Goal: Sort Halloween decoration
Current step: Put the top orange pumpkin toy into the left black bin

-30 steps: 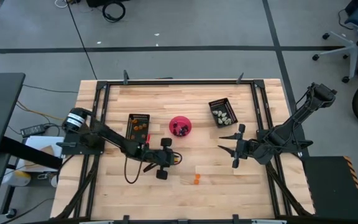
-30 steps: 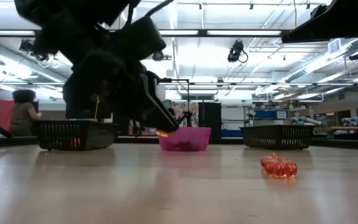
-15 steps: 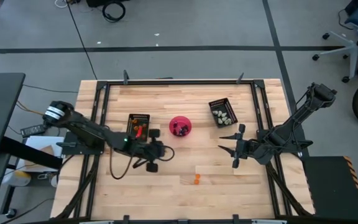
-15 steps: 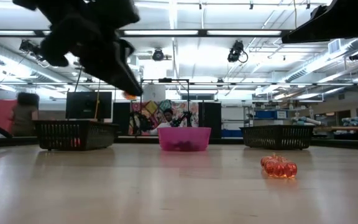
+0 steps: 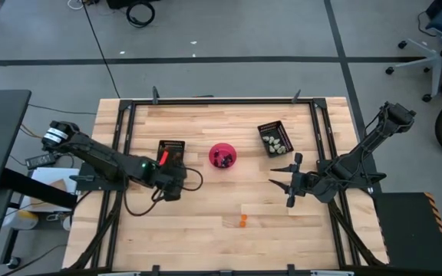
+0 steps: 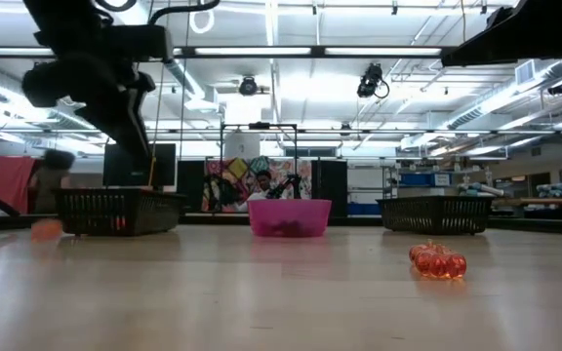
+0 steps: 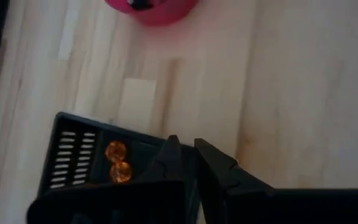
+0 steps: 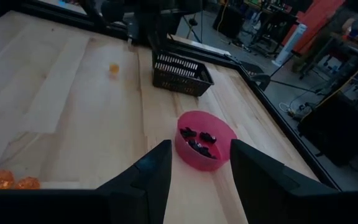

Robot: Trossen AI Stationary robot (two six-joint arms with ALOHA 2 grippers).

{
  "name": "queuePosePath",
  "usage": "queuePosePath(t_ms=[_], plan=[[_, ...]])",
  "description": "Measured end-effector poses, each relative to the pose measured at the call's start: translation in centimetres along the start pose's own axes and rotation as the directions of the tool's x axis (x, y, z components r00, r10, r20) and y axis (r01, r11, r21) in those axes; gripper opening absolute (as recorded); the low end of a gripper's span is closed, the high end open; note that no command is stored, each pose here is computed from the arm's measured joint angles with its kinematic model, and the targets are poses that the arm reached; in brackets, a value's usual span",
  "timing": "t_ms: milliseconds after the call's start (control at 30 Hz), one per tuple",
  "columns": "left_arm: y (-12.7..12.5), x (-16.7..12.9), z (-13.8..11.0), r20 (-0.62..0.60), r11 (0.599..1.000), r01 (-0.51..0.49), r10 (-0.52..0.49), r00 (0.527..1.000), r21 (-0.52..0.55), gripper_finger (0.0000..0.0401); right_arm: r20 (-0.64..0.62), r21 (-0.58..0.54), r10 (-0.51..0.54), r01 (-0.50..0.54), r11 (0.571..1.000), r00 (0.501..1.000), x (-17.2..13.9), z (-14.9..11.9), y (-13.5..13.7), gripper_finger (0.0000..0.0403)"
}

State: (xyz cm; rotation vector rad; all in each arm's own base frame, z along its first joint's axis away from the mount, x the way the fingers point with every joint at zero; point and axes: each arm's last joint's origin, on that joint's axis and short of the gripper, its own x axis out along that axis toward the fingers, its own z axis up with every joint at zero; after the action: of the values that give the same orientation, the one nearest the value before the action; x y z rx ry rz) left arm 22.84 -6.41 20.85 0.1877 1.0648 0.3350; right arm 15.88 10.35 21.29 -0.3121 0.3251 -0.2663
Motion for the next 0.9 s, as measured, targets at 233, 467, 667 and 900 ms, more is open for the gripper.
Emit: queuePosePath(t_ms=[233, 467, 667, 900], plan=[[-2.7, -1.2, -0.9, -0.129, 0.910, 0.383, -0.404, 0.906, -0.158, 0.0013, -0.001, 0.012, 0.000, 0.000, 1.000, 1.000, 0.0, 0.0, 0.0, 0.0167], [-6.4, -3.7, -3.6, -0.282, 0.818, 0.464, -0.560, 0.779, -0.341, 0.0013, -0.001, -0.007, 0.000, 0.000, 1.000, 1.000, 0.0, 0.0, 0.0, 0.0167], [-8.0, -3.8, -5.2, -0.326, 0.859, 0.315, -0.457, 0.827, -0.404, 0.0038, 0.003, -0.044, 0.014, -0.014, 0.999, 1.000, 0.0, 0.1, 0.1, 0.0167], [-10.0, -2.5, -6.3, -0.372, 0.894, 0.251, -0.391, 0.842, -0.371, 0.0118, 0.011, -0.076, -0.022, 0.023, 0.997, 1.000, 0.3, 0.2, -0.2, 0.0167]])
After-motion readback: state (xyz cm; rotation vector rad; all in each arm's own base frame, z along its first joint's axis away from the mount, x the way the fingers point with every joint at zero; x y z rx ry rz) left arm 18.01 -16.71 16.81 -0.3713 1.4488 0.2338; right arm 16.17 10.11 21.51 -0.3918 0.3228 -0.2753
